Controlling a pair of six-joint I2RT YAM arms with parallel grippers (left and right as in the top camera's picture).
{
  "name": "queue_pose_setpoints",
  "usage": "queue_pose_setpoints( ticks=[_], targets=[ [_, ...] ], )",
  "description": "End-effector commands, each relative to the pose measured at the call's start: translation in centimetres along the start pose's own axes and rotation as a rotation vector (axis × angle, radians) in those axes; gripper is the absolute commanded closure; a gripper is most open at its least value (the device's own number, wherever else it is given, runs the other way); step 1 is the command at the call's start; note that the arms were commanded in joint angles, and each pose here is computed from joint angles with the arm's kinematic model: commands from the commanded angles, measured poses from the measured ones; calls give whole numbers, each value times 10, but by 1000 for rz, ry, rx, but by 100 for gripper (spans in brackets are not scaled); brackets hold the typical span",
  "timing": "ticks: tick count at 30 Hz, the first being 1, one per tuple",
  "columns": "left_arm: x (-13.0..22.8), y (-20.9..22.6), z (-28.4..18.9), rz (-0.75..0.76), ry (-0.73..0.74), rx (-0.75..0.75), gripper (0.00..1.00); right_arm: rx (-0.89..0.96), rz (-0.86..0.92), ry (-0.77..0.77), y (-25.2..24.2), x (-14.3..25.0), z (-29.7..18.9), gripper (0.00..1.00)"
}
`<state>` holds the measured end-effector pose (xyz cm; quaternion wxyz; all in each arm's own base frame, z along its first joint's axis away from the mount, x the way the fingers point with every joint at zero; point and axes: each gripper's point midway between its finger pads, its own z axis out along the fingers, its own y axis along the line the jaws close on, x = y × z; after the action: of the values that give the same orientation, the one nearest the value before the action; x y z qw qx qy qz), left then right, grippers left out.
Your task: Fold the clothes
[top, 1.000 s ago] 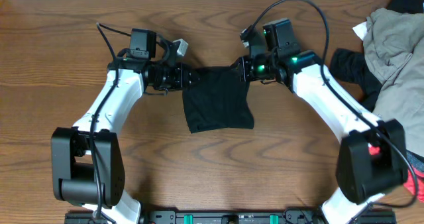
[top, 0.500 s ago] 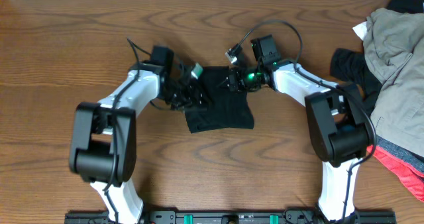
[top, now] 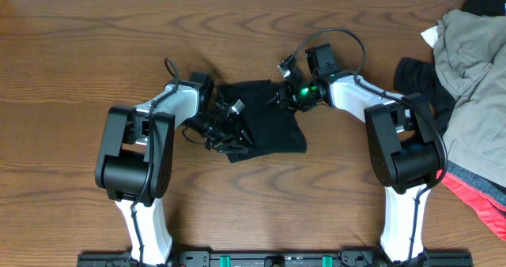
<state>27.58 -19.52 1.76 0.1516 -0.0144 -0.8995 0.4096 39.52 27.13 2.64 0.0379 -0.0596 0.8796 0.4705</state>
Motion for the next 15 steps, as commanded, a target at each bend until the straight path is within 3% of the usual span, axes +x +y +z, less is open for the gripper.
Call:
queue_pose_setpoints(
  ticks=[1,7,15],
  targets=[
    [22,33,15,-113,79,-84,65,73,32,-25,-18,-5,-1,89],
    [37,44,12,-168,127,-154,54,309,87,-69,-63,-6,-14,81],
    [39,65,-6,-239,115,-205,48,278,91,-79,-71,-11,-30,64]
  ],
)
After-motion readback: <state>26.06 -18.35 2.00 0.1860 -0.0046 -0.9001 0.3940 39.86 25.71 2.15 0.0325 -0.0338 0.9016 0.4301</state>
